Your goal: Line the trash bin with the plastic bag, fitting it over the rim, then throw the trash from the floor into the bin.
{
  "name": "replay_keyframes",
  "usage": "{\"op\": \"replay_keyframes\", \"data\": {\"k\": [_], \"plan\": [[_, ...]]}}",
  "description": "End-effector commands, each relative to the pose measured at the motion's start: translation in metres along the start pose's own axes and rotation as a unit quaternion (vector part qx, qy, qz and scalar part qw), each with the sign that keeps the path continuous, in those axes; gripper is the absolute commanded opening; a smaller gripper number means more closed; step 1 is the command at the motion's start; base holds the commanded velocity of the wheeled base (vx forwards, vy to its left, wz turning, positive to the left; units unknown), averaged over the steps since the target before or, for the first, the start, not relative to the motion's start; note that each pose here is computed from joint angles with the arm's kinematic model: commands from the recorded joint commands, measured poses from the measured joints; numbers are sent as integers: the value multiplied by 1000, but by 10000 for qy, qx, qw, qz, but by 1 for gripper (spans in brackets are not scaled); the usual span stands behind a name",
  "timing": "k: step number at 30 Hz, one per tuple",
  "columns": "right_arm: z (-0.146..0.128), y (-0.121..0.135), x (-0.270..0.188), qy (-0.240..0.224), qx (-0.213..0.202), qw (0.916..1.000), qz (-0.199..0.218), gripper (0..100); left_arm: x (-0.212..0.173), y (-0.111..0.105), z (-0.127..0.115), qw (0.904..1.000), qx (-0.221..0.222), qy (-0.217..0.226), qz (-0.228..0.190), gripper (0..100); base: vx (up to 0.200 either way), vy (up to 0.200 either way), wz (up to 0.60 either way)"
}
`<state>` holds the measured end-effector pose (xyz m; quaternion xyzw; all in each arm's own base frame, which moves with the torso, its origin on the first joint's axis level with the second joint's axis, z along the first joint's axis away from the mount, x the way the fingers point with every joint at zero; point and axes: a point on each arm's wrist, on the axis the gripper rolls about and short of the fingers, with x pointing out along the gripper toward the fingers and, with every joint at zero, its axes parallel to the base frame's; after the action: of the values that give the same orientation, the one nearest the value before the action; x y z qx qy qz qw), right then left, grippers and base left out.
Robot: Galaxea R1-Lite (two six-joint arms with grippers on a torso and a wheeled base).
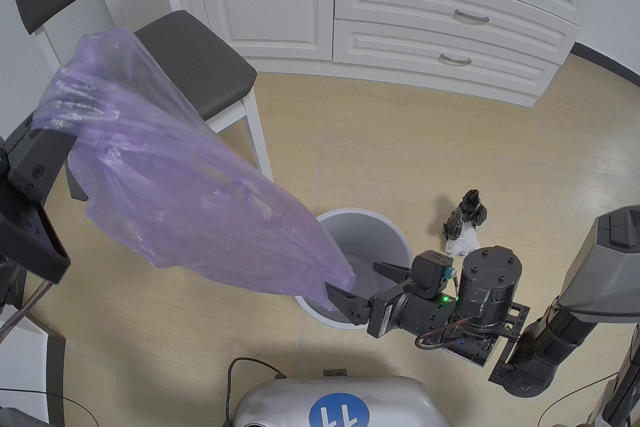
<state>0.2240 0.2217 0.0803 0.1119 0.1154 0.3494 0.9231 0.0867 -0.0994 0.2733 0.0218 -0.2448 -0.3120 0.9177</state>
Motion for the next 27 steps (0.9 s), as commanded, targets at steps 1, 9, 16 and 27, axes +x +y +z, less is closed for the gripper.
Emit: {"op": "replay_keyframes", "data": {"k": [1, 9, 16, 27], "plan": [[-7, 2, 3, 226, 570, 9973, 414, 100, 0, 1, 4, 9999, -33, -153, 48, 0, 0, 0, 0], [-22, 11, 10, 28, 661, 9957, 653, 100, 1, 2, 8, 9994, -69, -327, 100, 0, 0, 0, 0], [-36, 29, 17, 66, 632, 9963, 586, 100, 3, 2, 14, 9989, -145, -431, 81, 0, 0, 0, 0], [-45, 40, 47, -378, 968, 9945, 106, 100, 4, 2, 16, 9986, -184, -487, 69, 0, 0, 0, 0]]}}
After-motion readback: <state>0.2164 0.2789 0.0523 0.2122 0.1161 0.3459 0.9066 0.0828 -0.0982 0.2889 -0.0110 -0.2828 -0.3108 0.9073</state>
